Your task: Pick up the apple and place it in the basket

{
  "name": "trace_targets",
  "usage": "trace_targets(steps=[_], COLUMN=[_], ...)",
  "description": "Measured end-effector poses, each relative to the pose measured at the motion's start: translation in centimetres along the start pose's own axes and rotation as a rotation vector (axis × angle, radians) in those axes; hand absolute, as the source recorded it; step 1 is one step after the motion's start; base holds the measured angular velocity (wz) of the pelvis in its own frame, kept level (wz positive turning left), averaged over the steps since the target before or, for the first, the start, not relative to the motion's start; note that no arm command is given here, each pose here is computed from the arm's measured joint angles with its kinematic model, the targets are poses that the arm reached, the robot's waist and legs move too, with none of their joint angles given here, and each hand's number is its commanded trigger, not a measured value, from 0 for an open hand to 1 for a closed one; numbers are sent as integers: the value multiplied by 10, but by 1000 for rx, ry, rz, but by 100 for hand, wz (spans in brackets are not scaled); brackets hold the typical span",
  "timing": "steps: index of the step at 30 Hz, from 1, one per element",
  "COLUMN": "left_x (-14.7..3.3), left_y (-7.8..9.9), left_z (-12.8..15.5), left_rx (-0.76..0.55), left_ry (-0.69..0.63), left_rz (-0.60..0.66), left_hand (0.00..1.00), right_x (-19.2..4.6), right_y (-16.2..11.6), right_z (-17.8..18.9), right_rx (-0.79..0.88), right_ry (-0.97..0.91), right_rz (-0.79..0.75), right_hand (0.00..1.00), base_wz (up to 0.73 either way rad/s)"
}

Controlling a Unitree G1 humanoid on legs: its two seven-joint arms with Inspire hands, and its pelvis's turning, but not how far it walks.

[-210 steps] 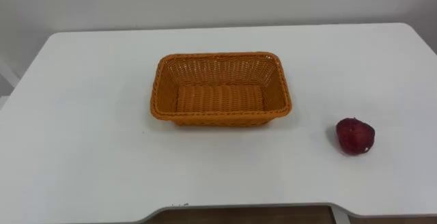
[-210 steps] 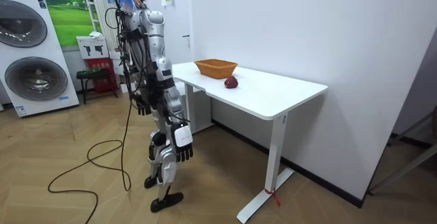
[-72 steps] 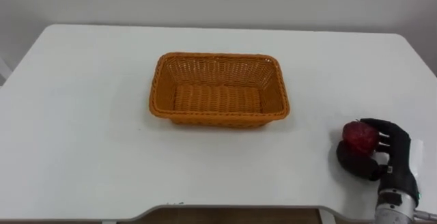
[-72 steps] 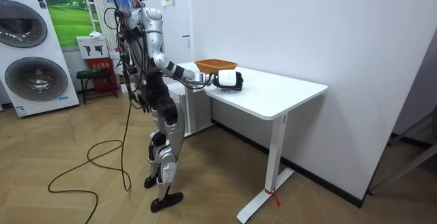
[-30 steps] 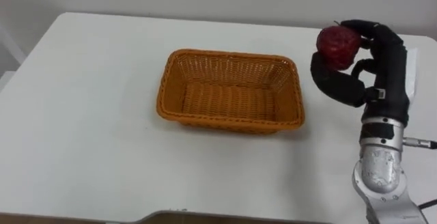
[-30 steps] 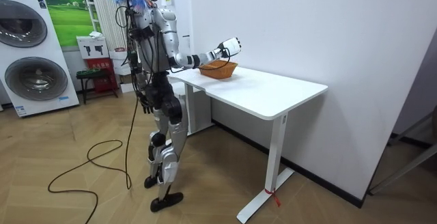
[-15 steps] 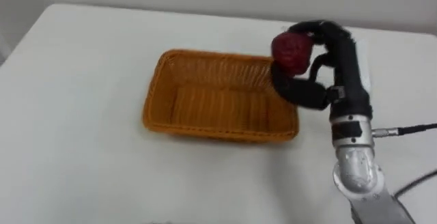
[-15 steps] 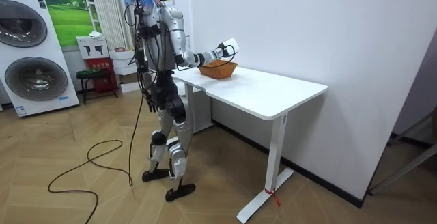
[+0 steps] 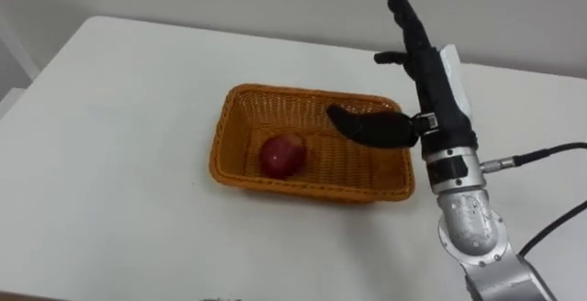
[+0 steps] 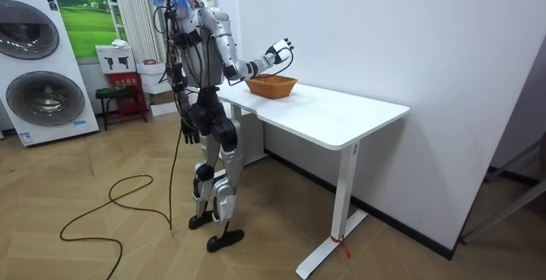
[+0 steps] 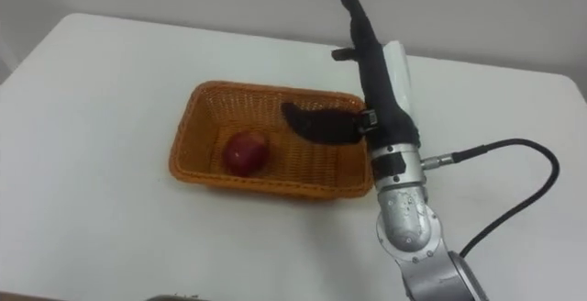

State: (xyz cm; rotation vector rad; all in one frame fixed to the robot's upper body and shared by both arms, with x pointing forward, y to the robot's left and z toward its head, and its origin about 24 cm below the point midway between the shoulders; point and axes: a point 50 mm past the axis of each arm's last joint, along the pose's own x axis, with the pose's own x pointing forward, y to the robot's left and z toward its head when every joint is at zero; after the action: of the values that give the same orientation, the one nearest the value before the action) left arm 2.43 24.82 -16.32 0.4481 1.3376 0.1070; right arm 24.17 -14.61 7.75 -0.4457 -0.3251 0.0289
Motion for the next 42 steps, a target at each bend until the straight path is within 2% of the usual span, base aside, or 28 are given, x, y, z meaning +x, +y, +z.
trace_targets(steps=[14, 19, 22, 25, 27, 31, 36, 42], left_x=[1, 0, 0, -1, -3, -6, -8, -9], left_y=[2, 2, 1, 1, 3, 2, 7, 14], left_z=[3, 2, 0, -6, -15, -28, -35, -37], left_rx=[-8, -9, -11, -32, -63, -79, -113, -159], left_ry=[-8, -5, -3, 11, 27, 62, 83, 80], left_rz=[13, 21, 18, 21, 33, 34, 74, 103], left_hand=[0, 0, 0, 0, 0, 0, 0, 0], right_x=[-5, -5, -3, -1, -2, -10, -38, -92], right_y=[2, -1, -13, -40, -69, -104, -153, -187], right_z=[-4, -4, -6, -6, -7, -7, -23, -48], right_rx=[4, 0, -4, -19, -52, -86, -121, -207], right_ry=[25, 25, 32, 20, 10, -8, 72, 240], right_rz=[34, 2, -69, -234, -415, -674, -1050, -1348], right_hand=[0, 0, 0, 0, 0, 0, 0, 0], base_wz=[0, 2, -6, 2, 6, -3, -1, -7])
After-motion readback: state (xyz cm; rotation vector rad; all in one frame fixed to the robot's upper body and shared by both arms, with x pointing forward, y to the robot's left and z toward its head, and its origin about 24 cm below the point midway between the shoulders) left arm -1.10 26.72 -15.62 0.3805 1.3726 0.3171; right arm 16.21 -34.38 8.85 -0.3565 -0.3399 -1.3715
